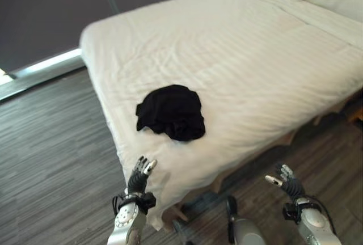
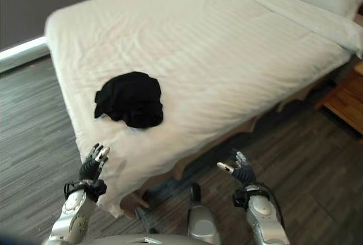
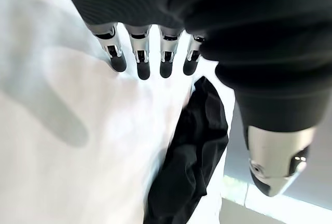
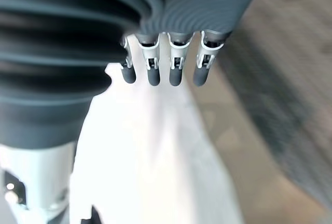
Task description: Pick up bed clothes into laundry basket.
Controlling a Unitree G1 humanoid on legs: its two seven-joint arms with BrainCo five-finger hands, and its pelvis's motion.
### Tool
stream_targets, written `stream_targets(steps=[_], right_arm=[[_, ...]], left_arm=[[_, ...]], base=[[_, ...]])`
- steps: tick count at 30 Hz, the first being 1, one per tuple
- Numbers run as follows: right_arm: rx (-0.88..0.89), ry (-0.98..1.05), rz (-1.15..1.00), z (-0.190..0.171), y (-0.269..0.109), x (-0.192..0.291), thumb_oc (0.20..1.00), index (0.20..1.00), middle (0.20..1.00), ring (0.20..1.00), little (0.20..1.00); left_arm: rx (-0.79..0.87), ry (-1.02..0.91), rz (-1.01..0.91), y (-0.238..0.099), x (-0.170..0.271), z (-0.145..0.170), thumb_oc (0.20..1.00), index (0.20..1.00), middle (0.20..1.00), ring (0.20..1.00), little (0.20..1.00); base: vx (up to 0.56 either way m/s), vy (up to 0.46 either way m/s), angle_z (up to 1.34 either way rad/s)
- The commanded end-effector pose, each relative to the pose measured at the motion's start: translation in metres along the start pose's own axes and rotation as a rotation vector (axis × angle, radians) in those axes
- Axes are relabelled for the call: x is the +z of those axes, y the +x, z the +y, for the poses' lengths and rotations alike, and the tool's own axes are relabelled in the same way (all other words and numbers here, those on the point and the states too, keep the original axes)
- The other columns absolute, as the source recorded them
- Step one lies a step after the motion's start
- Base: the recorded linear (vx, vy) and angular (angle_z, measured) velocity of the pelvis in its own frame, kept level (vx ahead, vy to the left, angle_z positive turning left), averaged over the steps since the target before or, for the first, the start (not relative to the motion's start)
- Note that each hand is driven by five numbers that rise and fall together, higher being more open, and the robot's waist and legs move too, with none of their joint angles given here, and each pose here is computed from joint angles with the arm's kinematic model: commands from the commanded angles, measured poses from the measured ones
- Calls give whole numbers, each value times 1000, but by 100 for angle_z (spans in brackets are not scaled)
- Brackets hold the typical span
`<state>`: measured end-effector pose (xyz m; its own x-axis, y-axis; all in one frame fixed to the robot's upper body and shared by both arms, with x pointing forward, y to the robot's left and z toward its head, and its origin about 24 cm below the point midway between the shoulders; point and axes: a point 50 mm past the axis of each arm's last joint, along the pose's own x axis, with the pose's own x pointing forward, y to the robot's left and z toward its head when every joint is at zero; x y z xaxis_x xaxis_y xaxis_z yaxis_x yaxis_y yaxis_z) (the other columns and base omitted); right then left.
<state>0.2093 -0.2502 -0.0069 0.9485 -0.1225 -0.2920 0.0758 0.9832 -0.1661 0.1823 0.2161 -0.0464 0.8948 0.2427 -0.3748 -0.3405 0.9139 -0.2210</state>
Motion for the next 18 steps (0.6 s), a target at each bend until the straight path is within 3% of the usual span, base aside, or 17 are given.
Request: stream_targets(steps=[1,4,18], right_arm=[[-50,-83,-205,-5,10,42,1000,1000,1000,1000,1000],[-96,-284,-333,-23,34,94,1000,1000,1000,1000,1000],[-80,-524,-434,-15,99,204,1000,1000,1000,1000,1000]], left_arm=[[-20,22,-102,5,25,6,1000,1000,1000,1000,1000],[-16,-5,-88,1,22,8,1000,1000,1000,1000,1000],[-84,-19,-42,-5,13,4,1000,1000,1000,1000,1000]], base=[[62,-63,28],[65,-93,4],[-3,-21,11]])
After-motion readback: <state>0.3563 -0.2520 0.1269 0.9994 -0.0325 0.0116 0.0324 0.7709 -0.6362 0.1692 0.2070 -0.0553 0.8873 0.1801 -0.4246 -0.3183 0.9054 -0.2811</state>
